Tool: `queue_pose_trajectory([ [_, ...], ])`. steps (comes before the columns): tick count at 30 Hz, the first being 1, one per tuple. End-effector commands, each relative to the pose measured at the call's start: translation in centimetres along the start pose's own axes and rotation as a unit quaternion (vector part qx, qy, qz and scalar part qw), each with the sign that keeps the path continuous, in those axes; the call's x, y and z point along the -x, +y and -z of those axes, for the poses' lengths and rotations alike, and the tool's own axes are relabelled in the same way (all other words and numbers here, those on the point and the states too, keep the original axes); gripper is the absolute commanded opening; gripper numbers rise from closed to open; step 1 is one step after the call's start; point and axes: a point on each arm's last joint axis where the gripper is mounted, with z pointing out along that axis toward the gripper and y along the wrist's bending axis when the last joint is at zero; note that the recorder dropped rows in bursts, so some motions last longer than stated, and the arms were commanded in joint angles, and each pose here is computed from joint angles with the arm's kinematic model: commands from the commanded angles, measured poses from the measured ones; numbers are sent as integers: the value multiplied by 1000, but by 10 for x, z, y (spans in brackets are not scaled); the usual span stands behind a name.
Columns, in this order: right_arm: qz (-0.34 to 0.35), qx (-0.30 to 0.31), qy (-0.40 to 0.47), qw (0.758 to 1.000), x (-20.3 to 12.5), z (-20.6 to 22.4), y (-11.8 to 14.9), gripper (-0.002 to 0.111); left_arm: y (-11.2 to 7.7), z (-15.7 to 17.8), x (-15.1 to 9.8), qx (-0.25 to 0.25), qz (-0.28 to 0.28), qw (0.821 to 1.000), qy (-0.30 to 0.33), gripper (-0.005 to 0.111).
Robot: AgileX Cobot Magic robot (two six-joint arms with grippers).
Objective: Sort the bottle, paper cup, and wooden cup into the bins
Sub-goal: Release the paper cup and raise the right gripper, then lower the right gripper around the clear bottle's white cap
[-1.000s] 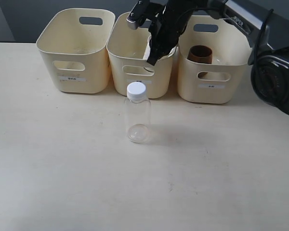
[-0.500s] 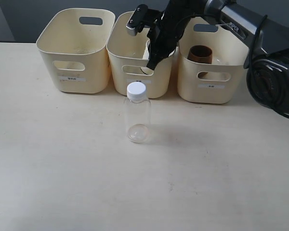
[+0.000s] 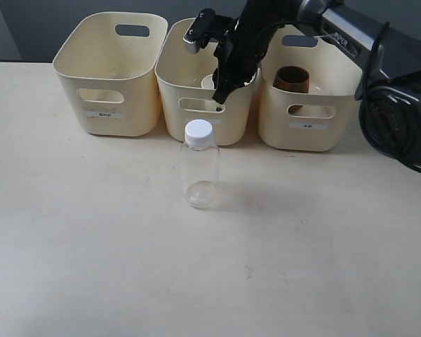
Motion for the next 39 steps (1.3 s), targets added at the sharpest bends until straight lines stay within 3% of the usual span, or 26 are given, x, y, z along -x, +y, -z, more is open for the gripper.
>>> queue_pose_trajectory([
  [1,0,-19,-18,1000,5,24,-3,33,0,0,0,1,1,1000,-5,0],
  [11,-7,-82,-92,992,28,135,9,33,0,0,0,1,1,1000,-5,0],
  [20,-61,-113,-182,975,35,245,46,33,0,0,0,1,1,1000,-5,0],
  [29,-87,-58,-114,988,4,234,84,33,0,0,0,1,1,1000,-5,0],
  [35,-82,10,-59,995,-26,204,111,33,0,0,0,1,1,1000,-5,0],
  [39,-95,11,-58,994,-35,180,112,36,0,0,0,1,1,1000,-5,0],
])
